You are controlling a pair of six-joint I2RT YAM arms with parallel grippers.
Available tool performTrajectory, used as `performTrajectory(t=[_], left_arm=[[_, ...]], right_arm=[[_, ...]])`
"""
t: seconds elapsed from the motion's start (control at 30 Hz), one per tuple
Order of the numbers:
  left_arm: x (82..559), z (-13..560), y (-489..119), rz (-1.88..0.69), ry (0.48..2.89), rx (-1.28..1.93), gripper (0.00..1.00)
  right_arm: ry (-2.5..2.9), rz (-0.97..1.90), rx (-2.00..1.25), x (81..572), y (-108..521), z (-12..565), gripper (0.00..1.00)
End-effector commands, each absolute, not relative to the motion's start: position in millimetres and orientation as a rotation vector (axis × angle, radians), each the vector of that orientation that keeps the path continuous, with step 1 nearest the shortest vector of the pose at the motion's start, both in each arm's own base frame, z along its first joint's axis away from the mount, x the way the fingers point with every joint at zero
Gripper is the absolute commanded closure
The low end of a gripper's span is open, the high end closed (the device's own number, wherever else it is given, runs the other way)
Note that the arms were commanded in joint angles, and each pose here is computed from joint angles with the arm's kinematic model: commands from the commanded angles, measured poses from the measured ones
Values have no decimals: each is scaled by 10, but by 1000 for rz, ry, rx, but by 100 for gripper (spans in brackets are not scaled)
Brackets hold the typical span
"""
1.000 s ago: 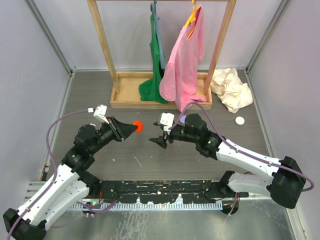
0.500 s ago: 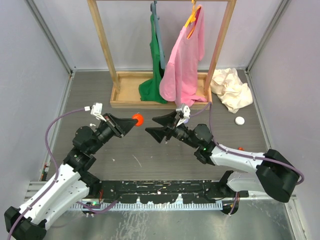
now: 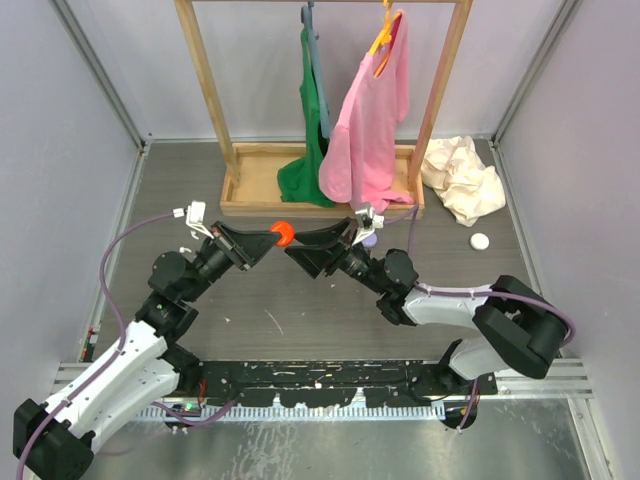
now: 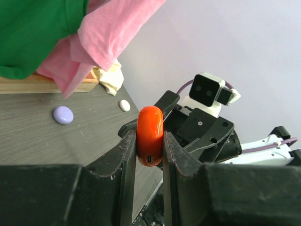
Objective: Insert the wireless bluetooth earbuds into the charging case
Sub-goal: Pick up the charging case at the center of the board.
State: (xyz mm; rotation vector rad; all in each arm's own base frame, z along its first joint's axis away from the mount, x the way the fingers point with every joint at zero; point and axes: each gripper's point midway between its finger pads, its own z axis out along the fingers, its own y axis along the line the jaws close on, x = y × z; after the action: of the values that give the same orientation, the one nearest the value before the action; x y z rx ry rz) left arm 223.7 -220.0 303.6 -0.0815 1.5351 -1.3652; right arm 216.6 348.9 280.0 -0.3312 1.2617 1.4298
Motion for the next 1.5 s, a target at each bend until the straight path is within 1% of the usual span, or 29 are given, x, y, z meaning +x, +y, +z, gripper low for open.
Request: performTrajectory(t=[0.0, 0.3, 0.4, 0.57, 0.67, 0.83, 0.97, 1.07, 1.1, 1.2, 1.47], left_arm=[[2149, 3373, -2181, -1439, 1390, -53, 88], [2110, 3407, -2201, -1476, 1374, -46, 88], [2102, 3411, -2208, -1486, 1371, -46, 88], [2094, 3409, -2213, -1506, 1356, -53, 87], [2092, 3401, -2211, -1509, 1357, -56, 85], [2097, 3381, -2216, -1513, 1362, -62, 77], [2090, 3345, -2219, -1501, 1377, -50, 66], [2110, 3295, -2194, -1456, 1390, -44, 56], [2111, 3281, -2187, -1440, 1395, -36, 52], [2111, 3239, -2172, -1389, 1412, -5, 44], [2095, 3182, -2171, -1250, 1483, 133, 39]], right_arm=[[1052, 1537, -294, 2075, 3442, 3369, 36], [997, 1619, -292, 2032, 3498, 3489, 42], [988, 1636, -293, 2024, 3514, 3500, 46], [960, 1649, -297, 1990, 3491, 3523, 54], [945, 1648, -309, 1961, 3477, 3530, 61], [936, 1635, -340, 1928, 3466, 3512, 77], [932, 1629, -365, 1924, 3421, 3503, 84], [934, 1631, -407, 1917, 3374, 3482, 85], [940, 1631, -420, 1926, 3357, 3471, 86], [956, 1629, -482, 1921, 3312, 3437, 86], [1103, 1491, -671, 2054, 3172, 3271, 89]])
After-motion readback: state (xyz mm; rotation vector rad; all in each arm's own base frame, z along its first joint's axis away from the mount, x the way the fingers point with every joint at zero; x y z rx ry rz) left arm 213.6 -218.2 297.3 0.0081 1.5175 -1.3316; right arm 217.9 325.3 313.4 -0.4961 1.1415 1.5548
